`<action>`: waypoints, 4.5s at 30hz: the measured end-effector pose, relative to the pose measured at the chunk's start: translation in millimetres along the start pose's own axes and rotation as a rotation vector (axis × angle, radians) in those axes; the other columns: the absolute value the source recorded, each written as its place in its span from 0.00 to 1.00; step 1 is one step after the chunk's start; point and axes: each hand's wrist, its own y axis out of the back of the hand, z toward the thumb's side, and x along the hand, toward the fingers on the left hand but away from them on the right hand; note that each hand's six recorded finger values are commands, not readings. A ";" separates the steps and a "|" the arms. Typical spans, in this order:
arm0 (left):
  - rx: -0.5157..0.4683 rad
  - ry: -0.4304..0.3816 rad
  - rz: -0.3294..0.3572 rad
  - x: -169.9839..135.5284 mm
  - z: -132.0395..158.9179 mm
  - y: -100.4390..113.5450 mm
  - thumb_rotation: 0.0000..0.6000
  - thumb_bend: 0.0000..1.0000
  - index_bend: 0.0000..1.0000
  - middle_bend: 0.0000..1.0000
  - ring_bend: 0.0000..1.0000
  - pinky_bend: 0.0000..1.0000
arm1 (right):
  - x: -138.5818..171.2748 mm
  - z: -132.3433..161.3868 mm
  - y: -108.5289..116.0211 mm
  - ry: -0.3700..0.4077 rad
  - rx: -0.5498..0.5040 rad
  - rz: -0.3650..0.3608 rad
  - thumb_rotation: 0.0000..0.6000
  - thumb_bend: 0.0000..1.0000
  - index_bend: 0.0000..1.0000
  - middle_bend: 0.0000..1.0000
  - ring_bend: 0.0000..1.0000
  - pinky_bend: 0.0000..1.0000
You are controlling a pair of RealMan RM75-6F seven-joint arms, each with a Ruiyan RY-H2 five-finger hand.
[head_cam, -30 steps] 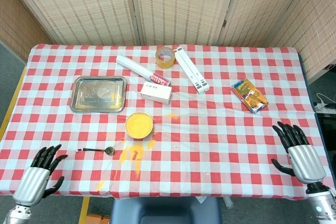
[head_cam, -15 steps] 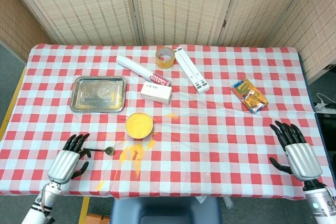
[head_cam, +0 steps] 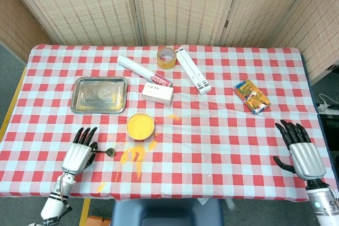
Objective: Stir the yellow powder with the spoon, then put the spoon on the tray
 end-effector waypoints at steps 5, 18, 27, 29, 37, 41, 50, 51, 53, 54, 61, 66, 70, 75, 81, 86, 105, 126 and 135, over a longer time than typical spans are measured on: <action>0.039 -0.020 0.016 5.7 10.3 -4.8 1.00 0.44 0.49 0.00 0.00 0.00 | -0.2 -0.7 0.6 -0.002 -0.001 -0.002 1.00 0.18 0.00 0.00 0.00 0.00; 0.113 -0.027 -0.002 12.7 14.1 -17.5 1.00 0.44 0.51 0.00 0.00 0.00 | 0.7 -1.6 2.1 -0.005 0.001 -0.007 1.00 0.18 0.00 0.00 0.00 0.00; 0.121 -0.019 -0.016 13.7 10.7 -21.0 1.00 0.44 0.51 0.00 0.00 0.00 | 0.3 -0.7 0.7 -0.005 0.004 -0.004 1.00 0.18 0.00 0.00 0.00 0.00; 0.123 -0.020 -0.019 13.7 11.0 -21.8 1.00 0.44 0.52 0.00 0.00 0.00 | 0.5 -0.4 1.0 -0.005 0.003 -0.005 1.00 0.18 0.00 0.00 0.00 0.00; 0.125 -0.025 -0.024 13.0 13.8 -22.4 1.00 0.44 0.52 0.00 0.00 0.00 | 0.8 -0.3 1.1 -0.004 0.002 -0.005 1.00 0.18 0.00 0.00 0.00 0.00; 0.126 -0.026 -0.022 13.4 14.8 -21.4 1.00 0.44 0.53 0.00 0.00 0.00 | 0.7 -0.1 1.2 -0.003 0.001 -0.005 1.00 0.18 0.00 0.00 0.00 0.00; 0.126 -0.014 -0.034 15.1 10.6 -23.1 1.00 0.44 0.56 0.00 0.00 0.00 | 1.3 0.4 1.6 -0.001 0.000 -0.008 1.00 0.18 0.00 0.00 0.00 0.00; 0.125 -0.012 -0.030 15.2 9.9 -22.5 1.00 0.44 0.57 0.00 0.00 0.00 | 1.3 0.5 1.5 0.000 0.000 -0.008 1.00 0.18 0.00 0.00 0.00 0.00; 0.123 -0.009 -0.024 15.0 8.8 -21.1 1.00 0.44 0.59 0.00 0.00 0.00 | 1.4 0.7 1.6 0.000 0.000 -0.008 1.00 0.18 0.00 0.00 0.00 0.00; 0.121 -0.007 -0.017 14.7 8.2 -19.7 1.00 0.44 0.60 0.00 0.00 0.00 | 1.4 0.9 1.5 0.001 -0.001 -0.008 1.00 0.18 0.00 0.00 0.00 0.00; 0.108 0.011 0.045 10.5 2.4 -2.2 1.00 0.44 0.65 0.04 0.00 0.00 | 1.5 2.3 1.0 0.007 -0.004 -0.005 1.00 0.18 0.00 0.00 0.00 0.00; 0.089 0.035 0.091 9.5 -4.1 16.5 1.00 0.44 0.66 0.05 0.00 0.00 | 2.4 3.3 1.6 0.013 -0.008 -0.005 1.00 0.18 0.00 0.00 0.00 0.00; 0.072 0.044 0.138 13.0 -2.9 37.0 1.00 0.44 0.66 0.06 0.00 0.00 | 2.4 4.8 0.7 0.020 -0.012 0.000 1.00 0.18 0.00 0.00 0.00 0.00; 0.065 0.028 0.204 27.7 13.7 69.0 1.00 0.44 0.66 0.07 0.00 0.00 | 1.5 5.8 -0.7 0.027 -0.012 0.008 1.00 0.18 0.00 0.00 0.00 0.00; 0.107 0.015 0.213 58.4 36.7 87.2 1.00 0.44 0.65 0.07 0.00 0.00 | -1.5 1.9 -0.8 0.013 -0.014 0.009 1.00 0.17 0.00 0.00 0.00 0.00; 0.129 0.023 0.181 84.6 60.0 84.6 1.00 0.45 0.65 0.07 0.00 0.00 | -5.9 -2.4 -2.6 -0.004 -0.014 0.018 1.00 0.18 0.00 0.00 0.00 0.00; 0.258 0.064 0.091 118.2 99.1 58.1 1.00 0.45 0.55 0.10 0.00 0.00 | -10.8 -6.8 -4.7 -0.021 -0.012 0.027 1.00 0.18 0.00 0.00 0.00 0.00; 0.314 0.045 0.129 105.3 130.1 62.4 1.00 0.46 0.29 0.04 0.00 0.00 | -6.4 -6.2 -1.0 -0.009 -0.021 0.019 1.00 0.18 0.00 0.00 0.00 0.00; 0.299 0.046 0.187 77.9 92.5 71.9 1.00 0.46 0.39 0.05 0.00 0.00 | -2.0 -2.0 0.8 0.009 -0.027 0.016 1.00 0.18 0.00 0.00 0.00 0.00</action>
